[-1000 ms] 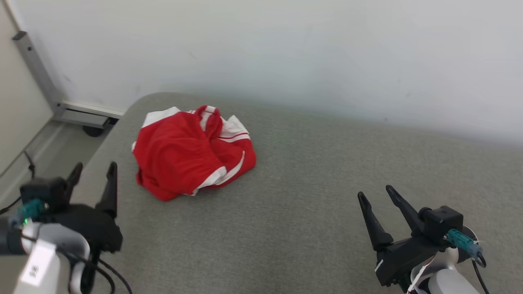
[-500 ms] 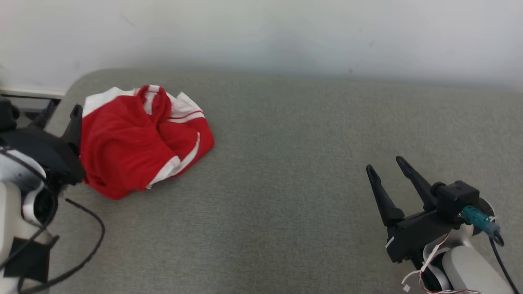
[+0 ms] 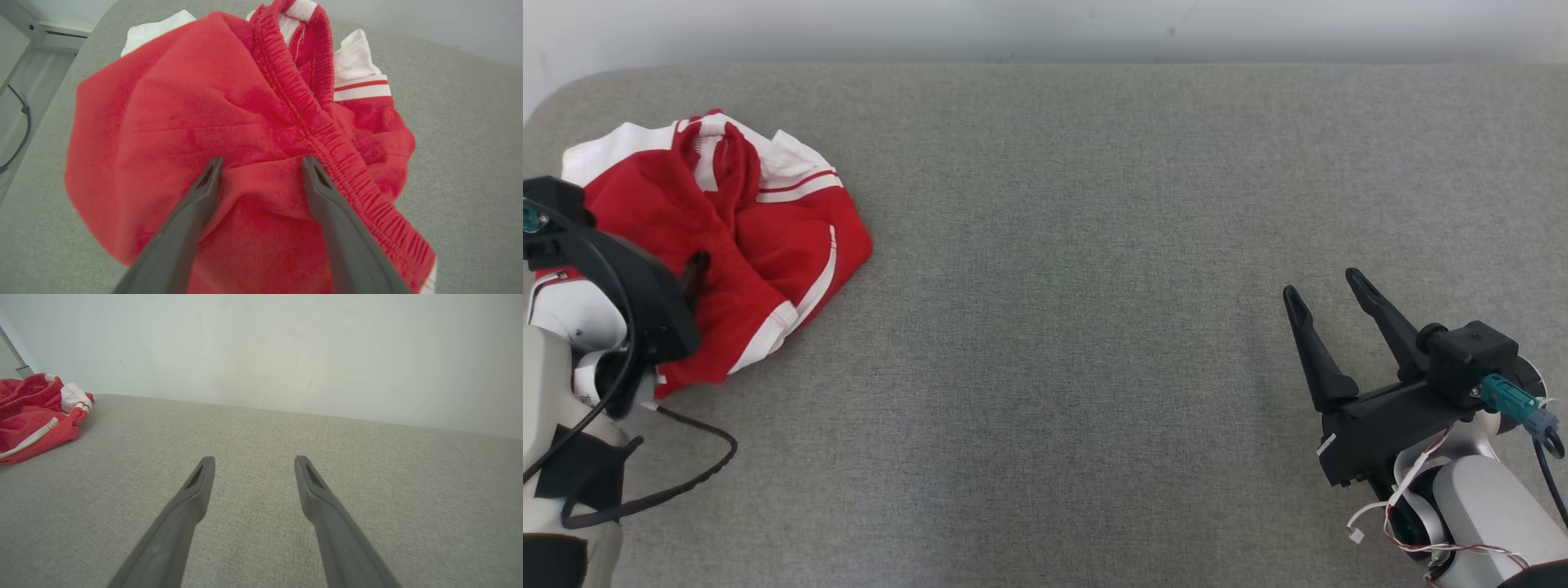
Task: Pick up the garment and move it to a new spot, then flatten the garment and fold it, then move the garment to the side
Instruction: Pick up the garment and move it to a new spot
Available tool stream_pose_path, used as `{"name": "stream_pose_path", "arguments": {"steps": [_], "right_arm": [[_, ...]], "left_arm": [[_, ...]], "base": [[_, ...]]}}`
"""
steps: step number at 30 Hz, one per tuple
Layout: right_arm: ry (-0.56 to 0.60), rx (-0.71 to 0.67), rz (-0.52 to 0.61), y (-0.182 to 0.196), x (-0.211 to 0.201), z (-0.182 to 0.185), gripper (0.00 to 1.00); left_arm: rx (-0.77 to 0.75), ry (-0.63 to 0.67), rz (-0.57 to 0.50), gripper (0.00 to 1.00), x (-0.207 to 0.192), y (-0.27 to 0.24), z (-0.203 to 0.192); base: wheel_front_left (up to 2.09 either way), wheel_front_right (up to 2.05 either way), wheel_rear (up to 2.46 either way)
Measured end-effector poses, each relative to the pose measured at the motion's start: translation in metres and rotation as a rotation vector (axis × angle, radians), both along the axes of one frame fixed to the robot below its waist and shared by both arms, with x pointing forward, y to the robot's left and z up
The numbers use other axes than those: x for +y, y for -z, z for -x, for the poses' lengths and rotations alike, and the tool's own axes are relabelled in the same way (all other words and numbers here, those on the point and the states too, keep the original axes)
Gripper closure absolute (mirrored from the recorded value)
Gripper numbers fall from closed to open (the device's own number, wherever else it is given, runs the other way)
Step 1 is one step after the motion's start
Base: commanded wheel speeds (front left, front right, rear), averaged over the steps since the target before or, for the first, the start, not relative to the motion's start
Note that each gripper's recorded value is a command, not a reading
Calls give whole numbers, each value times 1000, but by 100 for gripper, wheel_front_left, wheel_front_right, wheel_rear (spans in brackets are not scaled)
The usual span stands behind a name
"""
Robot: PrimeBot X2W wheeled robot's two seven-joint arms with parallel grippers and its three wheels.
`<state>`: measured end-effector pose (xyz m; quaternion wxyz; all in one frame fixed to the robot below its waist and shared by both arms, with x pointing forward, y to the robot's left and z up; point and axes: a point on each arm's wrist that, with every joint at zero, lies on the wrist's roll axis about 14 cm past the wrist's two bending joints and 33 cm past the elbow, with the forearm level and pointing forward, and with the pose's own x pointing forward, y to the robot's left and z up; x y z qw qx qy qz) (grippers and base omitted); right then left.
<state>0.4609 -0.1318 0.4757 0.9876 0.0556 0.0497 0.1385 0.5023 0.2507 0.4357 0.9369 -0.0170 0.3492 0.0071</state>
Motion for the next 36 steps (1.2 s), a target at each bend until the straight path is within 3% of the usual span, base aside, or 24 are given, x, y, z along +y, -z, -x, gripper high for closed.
{"name": "stream_pose_path", "arguments": {"steps": [5,7,12,19,28,36], "right_arm": [[8,15,4,6,-3,1,0],[8,16,5,6,-3,0,0],[6,7,5,2,-2,-3,0],[9,9,-4,0,1,0,0],[28,-10,-51,-11,6,11,0],[69,-36,-69,-21,-4,28,0]], "left_arm": [[90,16,-31,2,-1,20,9],[110,25,-65,100,3,24,11],[65,41,-90,100,2,8,0],[-121,79,-113,100,-8,-48,-29],[-382,176,-44,100,-65,-125,-43],[-572,359,39,100,-143,-184,-32]], "base": [[0,0,0],[0,0,0],[0,0,0],[0,0,0],[0,0,0],[0,0,0]]}}
